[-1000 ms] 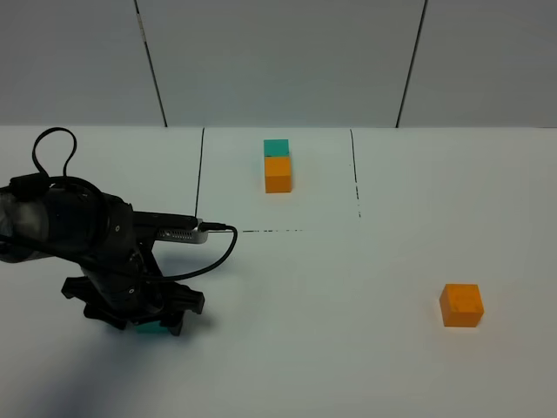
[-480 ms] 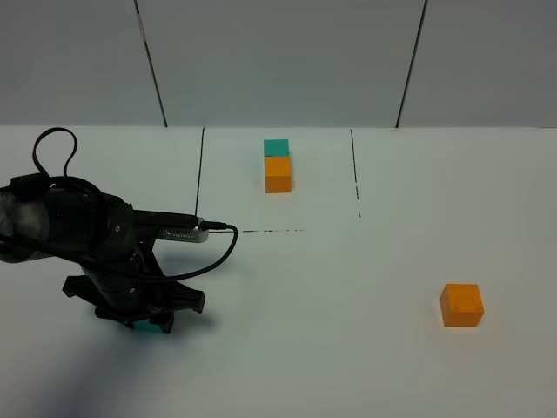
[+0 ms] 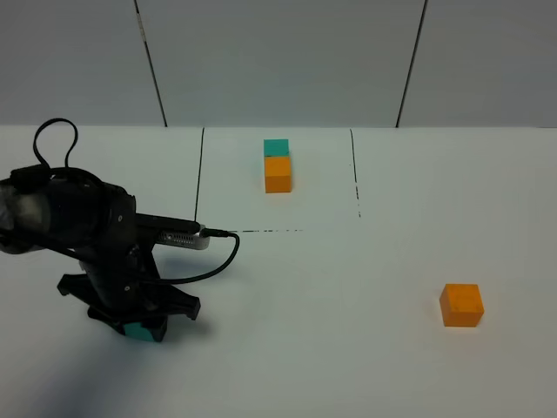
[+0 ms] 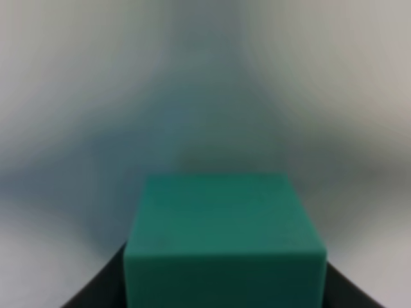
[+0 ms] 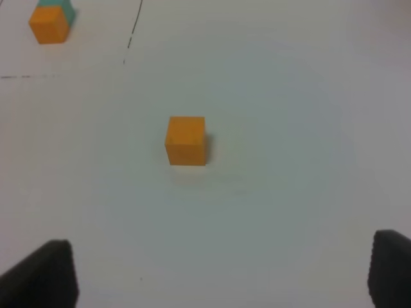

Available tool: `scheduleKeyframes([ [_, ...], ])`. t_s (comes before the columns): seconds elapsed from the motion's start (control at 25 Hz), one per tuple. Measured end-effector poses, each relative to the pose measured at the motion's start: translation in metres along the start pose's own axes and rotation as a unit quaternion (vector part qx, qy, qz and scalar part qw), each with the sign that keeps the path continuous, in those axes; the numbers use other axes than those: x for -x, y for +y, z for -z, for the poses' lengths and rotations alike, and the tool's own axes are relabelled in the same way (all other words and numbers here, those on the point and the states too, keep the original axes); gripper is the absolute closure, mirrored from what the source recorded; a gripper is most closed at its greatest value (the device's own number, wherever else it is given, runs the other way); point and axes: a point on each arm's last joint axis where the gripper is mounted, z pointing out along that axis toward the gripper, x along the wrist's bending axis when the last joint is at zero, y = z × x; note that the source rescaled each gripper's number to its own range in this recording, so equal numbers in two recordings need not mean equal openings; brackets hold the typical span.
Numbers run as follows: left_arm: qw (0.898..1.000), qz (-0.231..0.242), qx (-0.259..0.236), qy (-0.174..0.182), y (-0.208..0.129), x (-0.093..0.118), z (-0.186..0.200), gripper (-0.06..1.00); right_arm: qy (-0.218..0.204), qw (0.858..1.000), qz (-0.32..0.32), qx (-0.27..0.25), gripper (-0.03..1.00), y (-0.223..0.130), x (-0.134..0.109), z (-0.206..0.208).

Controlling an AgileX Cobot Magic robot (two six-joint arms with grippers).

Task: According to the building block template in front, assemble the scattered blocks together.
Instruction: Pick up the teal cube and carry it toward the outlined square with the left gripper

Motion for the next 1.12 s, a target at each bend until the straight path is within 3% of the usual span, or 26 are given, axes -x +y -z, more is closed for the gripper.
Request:
scheduleKeyframes([
  [0.16, 0.994, -0.095, 0.040, 0.017, 0.015, -0.001, 0.040, 0.94, 0.000, 1.000, 0.000, 0.000, 0.17, 0.000, 0.000, 0.000],
  [0.28, 0.978, -0.201, 0.049, 0.020, 0.026, 0.001, 0.063, 0.94, 0.000, 1.000, 0.000, 0.000, 0.17, 0.000, 0.000, 0.000],
  [0.52, 0.925, -0.377, 0.042, 0.011, 0.033, 0.007, 0.088, 0.94, 0.000, 1.000, 0.000, 0.000, 0.17, 0.000, 0.000, 0.000],
  [0.72, 0.887, -0.460, 0.040, 0.015, 0.033, 0.020, 0.091, 0.94, 0.000, 1.000, 0.000, 0.000, 0.17, 0.000, 0.000, 0.000],
  [1.0, 0.821, -0.568, 0.015, 0.049, 0.036, 0.053, 0.071, 0.94, 0.000, 1.000, 0.000, 0.000, 0.17, 0.000, 0.000, 0.000],
  [1.12, 0.807, -0.588, 0.006, 0.057, 0.045, 0.066, 0.060, 0.94, 0.000, 1.000, 0.000, 0.000, 0.17, 0.000, 0.000, 0.000],
])
